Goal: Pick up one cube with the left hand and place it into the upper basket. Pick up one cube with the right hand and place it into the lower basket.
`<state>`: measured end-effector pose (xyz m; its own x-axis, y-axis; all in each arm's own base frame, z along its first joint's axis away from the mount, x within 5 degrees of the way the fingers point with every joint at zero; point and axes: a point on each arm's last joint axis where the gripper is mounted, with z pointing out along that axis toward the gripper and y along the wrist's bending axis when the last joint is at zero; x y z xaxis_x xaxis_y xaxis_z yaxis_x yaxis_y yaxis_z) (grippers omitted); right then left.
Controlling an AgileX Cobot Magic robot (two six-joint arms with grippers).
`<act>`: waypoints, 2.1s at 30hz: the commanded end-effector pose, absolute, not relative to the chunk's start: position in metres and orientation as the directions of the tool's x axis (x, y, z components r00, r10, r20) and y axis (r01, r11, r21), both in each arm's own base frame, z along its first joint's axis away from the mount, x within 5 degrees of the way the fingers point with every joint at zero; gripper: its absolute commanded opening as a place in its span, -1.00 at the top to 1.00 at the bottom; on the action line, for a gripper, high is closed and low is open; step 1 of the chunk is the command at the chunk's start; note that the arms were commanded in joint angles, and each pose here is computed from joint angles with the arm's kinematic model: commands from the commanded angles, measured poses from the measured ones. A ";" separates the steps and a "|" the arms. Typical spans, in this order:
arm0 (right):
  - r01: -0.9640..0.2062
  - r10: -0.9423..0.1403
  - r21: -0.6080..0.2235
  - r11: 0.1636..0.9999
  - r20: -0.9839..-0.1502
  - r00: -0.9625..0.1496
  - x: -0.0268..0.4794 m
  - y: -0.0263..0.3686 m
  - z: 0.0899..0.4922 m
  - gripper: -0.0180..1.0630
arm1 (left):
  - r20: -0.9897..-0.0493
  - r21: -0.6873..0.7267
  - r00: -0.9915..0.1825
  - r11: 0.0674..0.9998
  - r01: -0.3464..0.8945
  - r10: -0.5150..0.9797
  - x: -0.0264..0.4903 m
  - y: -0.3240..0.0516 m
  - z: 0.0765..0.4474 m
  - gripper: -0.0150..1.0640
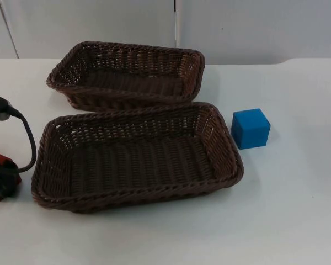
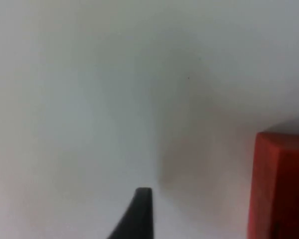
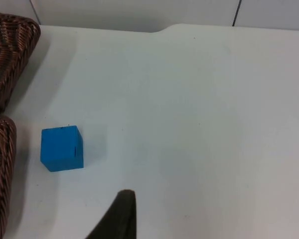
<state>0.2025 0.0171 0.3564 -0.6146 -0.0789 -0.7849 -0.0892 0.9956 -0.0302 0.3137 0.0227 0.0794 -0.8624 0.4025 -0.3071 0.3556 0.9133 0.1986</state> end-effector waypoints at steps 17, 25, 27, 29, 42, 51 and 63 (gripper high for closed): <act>-0.084 -0.081 -0.037 0.996 -0.780 -0.621 0.202 0.016 0.357 -0.98 | -0.386 0.210 -0.880 0.955 0.210 0.278 0.302 0.026 0.149 0.98; -0.084 -0.081 -0.037 0.996 -0.779 -0.622 0.202 0.016 0.357 -0.98 | -0.523 0.131 -0.844 0.989 0.064 0.123 0.286 0.022 0.203 0.98; -0.084 -0.081 -0.037 0.996 -0.779 -0.622 0.202 0.016 0.357 -0.98 | -0.554 0.100 -0.828 0.994 0.034 0.084 0.279 0.020 0.217 0.98; -0.084 -0.081 -0.037 0.996 -0.779 -0.622 0.202 0.016 0.357 -0.98 | -0.567 0.090 -0.821 0.996 0.025 0.072 0.276 0.019 0.224 0.98; -0.084 -0.080 -0.035 0.996 -0.778 -0.623 0.202 0.016 0.357 -0.98 | -0.625 0.073 -0.779 0.997 0.005 0.049 0.260 0.017 0.251 0.98; -0.084 -0.079 -0.033 0.996 -0.776 -0.626 0.202 0.016 0.357 -0.98 | -0.626 0.046 -0.779 0.999 0.001 0.030 0.260 0.014 0.251 0.98; -0.084 -0.079 -0.033 0.996 -0.775 -0.628 0.201 0.016 0.356 -0.98 | -0.657 0.056 -0.745 0.993 0.108 0.118 0.263 -0.013 0.254 0.98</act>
